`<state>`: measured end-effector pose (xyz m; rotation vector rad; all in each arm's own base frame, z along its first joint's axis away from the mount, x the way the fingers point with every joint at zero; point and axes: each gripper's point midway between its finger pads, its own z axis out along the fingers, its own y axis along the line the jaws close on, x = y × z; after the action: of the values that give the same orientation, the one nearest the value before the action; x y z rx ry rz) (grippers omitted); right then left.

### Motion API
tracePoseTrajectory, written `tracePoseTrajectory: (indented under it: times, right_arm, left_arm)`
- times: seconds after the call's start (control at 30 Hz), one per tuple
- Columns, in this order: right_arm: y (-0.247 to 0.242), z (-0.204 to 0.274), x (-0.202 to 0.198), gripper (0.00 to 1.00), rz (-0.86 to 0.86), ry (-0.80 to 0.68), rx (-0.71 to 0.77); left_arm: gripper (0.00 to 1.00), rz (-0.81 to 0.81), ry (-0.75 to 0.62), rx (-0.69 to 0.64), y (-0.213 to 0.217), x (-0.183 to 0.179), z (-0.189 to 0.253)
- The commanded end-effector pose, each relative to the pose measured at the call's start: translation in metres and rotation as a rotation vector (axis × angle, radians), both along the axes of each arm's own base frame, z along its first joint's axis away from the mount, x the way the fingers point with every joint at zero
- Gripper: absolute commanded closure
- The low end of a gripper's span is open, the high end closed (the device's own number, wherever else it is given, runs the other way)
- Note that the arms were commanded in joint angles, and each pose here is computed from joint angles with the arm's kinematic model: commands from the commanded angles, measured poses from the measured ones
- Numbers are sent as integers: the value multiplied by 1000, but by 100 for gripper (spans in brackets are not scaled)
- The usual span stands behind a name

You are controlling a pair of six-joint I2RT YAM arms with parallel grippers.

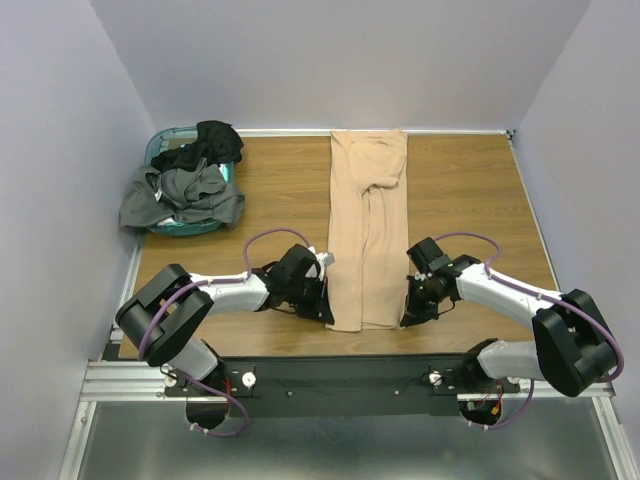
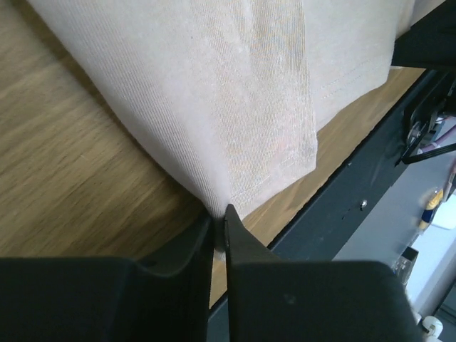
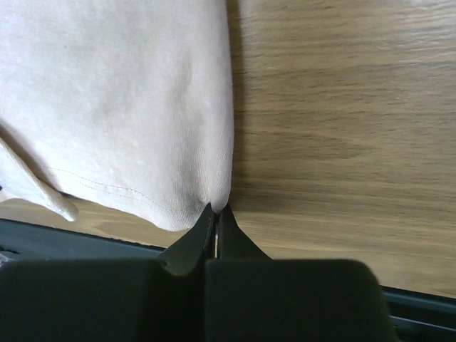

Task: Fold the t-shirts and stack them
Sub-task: Fold the tshirt

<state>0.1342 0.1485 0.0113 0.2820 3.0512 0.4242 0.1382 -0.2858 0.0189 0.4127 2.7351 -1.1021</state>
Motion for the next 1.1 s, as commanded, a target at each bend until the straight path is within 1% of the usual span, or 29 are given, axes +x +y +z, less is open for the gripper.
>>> tracePoseTrajectory:
  times: [0.0,0.23,0.37,0.53,0.57,0.6,0.8,0.97,1.07]
  right_arm:
    - [-6,-10,-11,99,8,26,-26]
    - [-13,-2,-18,100,-30,37,-48]
    - [-15,5,-20,100,-49,35,-54]
    - [-14,17,-12,100,-53,13,-61]
    - [-13,20,-8,100,-56,2,-61]
    - [-11,26,-1,100,-62,-17,-63]
    - [-5,51,31,100,-85,-111,-81]
    - [1,64,61,99,-86,-165,-107]
    - [0,70,81,100,-86,-210,-150]
  left_arm:
    - [100,-9,76,179,34,-27,-40]
    - [100,35,63,171,36,-24,-30]
    - [100,51,57,136,30,-21,-19]
    - [100,40,26,93,15,-9,1]
    - [100,35,26,102,15,-8,3]
    - [100,36,-8,102,10,1,10]
    - [100,55,-73,101,4,34,35]
    - [100,74,-122,93,6,68,46]
    - [100,73,-129,95,5,82,45]
